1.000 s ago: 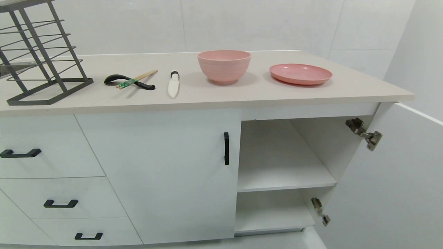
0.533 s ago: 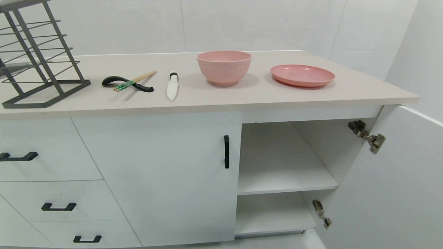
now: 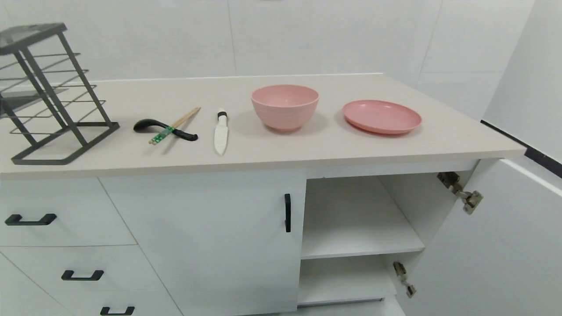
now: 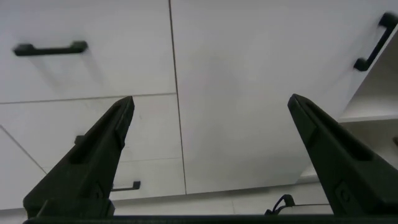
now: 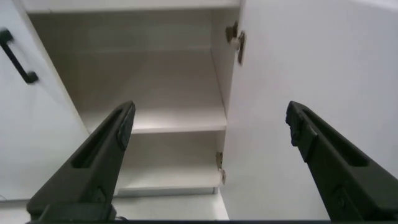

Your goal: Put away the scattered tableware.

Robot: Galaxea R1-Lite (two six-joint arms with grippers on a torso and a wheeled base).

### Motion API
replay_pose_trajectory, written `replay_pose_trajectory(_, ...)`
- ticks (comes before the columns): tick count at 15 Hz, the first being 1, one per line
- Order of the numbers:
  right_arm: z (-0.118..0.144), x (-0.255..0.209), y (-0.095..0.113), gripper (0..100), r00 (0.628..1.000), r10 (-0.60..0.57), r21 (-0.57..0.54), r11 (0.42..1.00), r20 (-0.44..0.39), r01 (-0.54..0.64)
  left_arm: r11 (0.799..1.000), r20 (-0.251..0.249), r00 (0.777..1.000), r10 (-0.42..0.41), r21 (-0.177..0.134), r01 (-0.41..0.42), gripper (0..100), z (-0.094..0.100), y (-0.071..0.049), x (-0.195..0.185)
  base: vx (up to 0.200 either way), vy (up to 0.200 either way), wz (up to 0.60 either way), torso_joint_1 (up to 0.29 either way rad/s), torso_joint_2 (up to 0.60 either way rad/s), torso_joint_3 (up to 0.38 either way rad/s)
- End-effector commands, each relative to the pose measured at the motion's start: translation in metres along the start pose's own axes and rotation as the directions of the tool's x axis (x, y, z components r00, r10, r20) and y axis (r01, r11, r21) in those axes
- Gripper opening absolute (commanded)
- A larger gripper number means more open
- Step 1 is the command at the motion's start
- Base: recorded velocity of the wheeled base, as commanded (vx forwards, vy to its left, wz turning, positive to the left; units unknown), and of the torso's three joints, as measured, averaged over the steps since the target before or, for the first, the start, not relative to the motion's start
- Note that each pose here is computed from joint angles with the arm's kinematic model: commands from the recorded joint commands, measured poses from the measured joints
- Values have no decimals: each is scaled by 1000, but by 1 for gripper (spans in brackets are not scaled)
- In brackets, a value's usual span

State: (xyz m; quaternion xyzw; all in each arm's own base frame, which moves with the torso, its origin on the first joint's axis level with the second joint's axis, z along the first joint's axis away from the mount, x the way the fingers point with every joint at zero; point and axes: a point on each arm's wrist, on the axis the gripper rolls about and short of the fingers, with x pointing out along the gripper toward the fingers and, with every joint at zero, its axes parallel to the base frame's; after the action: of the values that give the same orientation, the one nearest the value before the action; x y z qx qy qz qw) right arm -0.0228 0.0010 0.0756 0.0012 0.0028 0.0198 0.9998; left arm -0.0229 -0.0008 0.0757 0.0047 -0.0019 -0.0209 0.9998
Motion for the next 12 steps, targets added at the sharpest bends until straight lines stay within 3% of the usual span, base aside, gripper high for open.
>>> replay_pose_trajectory(1,0,0,0,100,1000,0,1,1000,-1,0,1000,-2,1000,0,0,0,100,0,0,0,0,0,0,173,-579,-168)
replay_pose_trajectory(4,0,0,0,100,1000,0,-1,1000,-1,0,1000,-2,1000,0,0,0,100,0,0,0,0,0,0,237,-494,-209)
replay_pose_trajectory(8,0,0,0,100,1000,0,1,1000,-1,0,1000,-2,1000,-1,-2,1,100,0,0,0,0,0,0,112,-485,-221)
replay_pose_trajectory(12,0,0,0,100,1000,0,1,1000,-1,0,1000,-2,1000,-1,-2,1,100,0,0,0,0,0,0,382,-486,-228)
